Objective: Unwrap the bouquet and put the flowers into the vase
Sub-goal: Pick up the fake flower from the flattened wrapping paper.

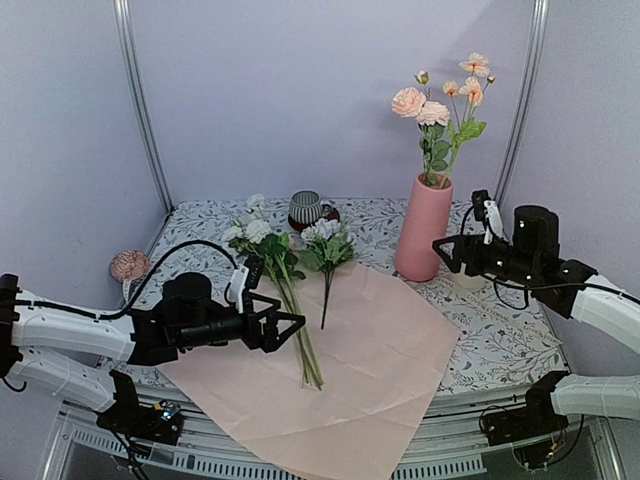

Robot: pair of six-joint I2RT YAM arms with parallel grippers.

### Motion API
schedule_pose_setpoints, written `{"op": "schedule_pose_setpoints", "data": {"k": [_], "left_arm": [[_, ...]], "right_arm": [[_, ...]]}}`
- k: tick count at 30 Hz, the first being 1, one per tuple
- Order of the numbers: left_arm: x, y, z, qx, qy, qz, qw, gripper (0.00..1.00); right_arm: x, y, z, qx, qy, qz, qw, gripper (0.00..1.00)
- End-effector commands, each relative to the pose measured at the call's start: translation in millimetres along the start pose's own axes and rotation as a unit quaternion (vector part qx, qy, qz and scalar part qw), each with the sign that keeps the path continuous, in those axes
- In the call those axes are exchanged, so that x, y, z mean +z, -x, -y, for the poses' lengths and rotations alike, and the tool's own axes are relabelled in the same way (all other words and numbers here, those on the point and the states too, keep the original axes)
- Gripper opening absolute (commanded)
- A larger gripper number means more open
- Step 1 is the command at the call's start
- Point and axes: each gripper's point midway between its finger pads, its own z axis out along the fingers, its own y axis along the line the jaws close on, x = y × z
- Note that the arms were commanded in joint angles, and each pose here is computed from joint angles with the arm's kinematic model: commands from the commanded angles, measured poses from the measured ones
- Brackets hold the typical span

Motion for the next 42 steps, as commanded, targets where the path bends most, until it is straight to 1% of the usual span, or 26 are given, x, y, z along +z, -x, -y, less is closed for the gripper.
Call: {"op": "schedule_pose_setpoints", "data": {"k": [1, 7, 12, 16, 18, 22, 24, 26, 29, 31, 35, 42], "left_arm": [[10.0, -1.3, -16.9, -0.019, 0.053, -0.019, 0.998, 0.98], [10.6, -6.9, -39.5, -0.043, 0.113, -0.018, 0.993, 0.98], [6.2, -10.1, -51.7, -0.06, 0.151, -0.028, 0.986, 0.98], [3.9, -11.0, -48.9, -0.051, 0.14, -0.028, 0.988, 0.98], [0.7, -11.4, -49.7, -0.06, 0.138, -0.02, 0.988, 0.98], [-4.0, -14.5, -54.4, -0.081, 0.139, -0.014, 0.987, 0.97], [-1.3, -19.2, -61.8, -0.101, 0.146, -0.032, 0.984, 0.93], [1.1, -26.7, -77.6, -0.14, 0.156, -0.054, 0.976, 0.86], [4.0, -33.5, -89.0, -0.182, 0.129, -0.056, 0.973, 0.77], [6.0, -35.1, -90.3, -0.192, 0.117, -0.054, 0.973, 0.72], [11.3, -38.4, -98.6, -0.195, 0.134, -0.061, 0.97, 0.6], [21.3, -42.8, -110.8, -0.216, 0.158, -0.073, 0.961, 0.46]], "right_arm": [[6.2, -21.7, -9.8, 0.02, 0.054, 0.003, 0.998, 0.77], [16.1, -47.4, -13.7, 0.027, 0.087, 0.008, 0.996, 0.76], [26.3, -59.2, -24.8, 0.011, 0.107, 0.008, 0.994, 0.76], [42.5, -70.1, -40.8, -0.007, 0.127, -0.006, 0.992, 0.75], [54.7, -71.6, -47.3, -0.014, 0.125, -0.015, 0.992, 0.75], [82.1, -80.9, -55.6, 0.003, 0.109, -0.038, 0.993, 0.74], [93.4, -78.9, -65.7, -0.003, 0.122, -0.05, 0.991, 0.7], [105.8, -72.1, -66.4, -0.028, 0.109, -0.059, 0.992, 0.69], [117.9, -59.5, -63.2, -0.057, 0.088, -0.046, 0.993, 0.69], [122.6, -59.7, -63.0, -0.059, 0.09, -0.037, 0.994, 0.69], [126.3, -77.5, -59.3, -0.045, 0.096, -0.031, 0.994, 0.68], [126.3, -99.4, -59.3, -0.047, 0.097, -0.041, 0.993, 0.68]]}}
